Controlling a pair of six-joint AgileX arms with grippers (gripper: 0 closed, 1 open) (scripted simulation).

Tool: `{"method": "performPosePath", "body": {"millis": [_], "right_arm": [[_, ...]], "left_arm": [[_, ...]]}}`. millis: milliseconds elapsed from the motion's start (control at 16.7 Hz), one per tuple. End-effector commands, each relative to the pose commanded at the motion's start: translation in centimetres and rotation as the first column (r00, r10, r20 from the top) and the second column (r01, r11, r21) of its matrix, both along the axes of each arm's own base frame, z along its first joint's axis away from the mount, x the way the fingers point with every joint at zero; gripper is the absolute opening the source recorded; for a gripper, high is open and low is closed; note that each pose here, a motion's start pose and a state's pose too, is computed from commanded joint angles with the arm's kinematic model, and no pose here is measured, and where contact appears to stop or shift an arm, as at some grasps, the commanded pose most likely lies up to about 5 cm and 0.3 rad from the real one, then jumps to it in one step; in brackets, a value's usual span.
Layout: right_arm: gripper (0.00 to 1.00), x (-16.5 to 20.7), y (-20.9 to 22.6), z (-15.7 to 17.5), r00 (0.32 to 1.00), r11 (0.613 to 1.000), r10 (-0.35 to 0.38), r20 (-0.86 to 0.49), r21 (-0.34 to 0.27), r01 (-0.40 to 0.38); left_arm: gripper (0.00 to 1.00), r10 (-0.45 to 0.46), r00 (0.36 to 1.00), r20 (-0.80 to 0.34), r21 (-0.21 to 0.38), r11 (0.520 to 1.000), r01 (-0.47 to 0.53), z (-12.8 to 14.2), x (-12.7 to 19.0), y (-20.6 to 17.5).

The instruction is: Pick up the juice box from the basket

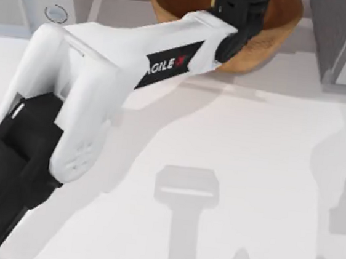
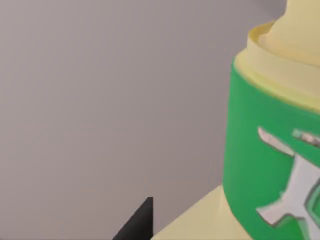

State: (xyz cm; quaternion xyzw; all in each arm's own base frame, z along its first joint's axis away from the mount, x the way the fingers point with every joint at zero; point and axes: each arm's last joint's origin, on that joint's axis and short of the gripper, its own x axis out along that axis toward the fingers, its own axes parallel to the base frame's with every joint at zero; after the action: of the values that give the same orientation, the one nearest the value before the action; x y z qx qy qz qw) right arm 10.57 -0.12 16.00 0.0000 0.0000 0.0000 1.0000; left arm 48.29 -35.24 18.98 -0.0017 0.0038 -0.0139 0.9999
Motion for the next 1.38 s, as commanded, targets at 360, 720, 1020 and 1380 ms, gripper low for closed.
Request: {"method": "performPosePath", "body": {"millis": [360,720,1020,1380], "right_arm": [[1.0,0.0,0.0,0.0,1.0,1.0,0.0,0.0,0.0,0.0],[1.0,0.0,0.0,0.0,1.0,1.0,0.0,0.0,0.0,0.0],[1.0,0.0,0.0,0.0,1.0,1.0,0.0,0.0,0.0,0.0],[1.0,0.0,0.0,0.0,1.0,1.0,0.0,0.0,0.0,0.0]], "left_arm": [[0.0,0.003,1.0,0.01,-0.01,1.0,-0.002,7.6,-0.3,0.3],[0.0,0.003,1.0,0.012,-0.011,1.0,-0.003,9.6,-0.6,0.6],[0.0,0.015,1.0,-0.005,0.012,1.0,-0.015,10.1,-0.8,1.5],[0.0,0.078,0.997,-0.024,0.032,0.996,-0.078,16.6,-4.7,8.8]]}}
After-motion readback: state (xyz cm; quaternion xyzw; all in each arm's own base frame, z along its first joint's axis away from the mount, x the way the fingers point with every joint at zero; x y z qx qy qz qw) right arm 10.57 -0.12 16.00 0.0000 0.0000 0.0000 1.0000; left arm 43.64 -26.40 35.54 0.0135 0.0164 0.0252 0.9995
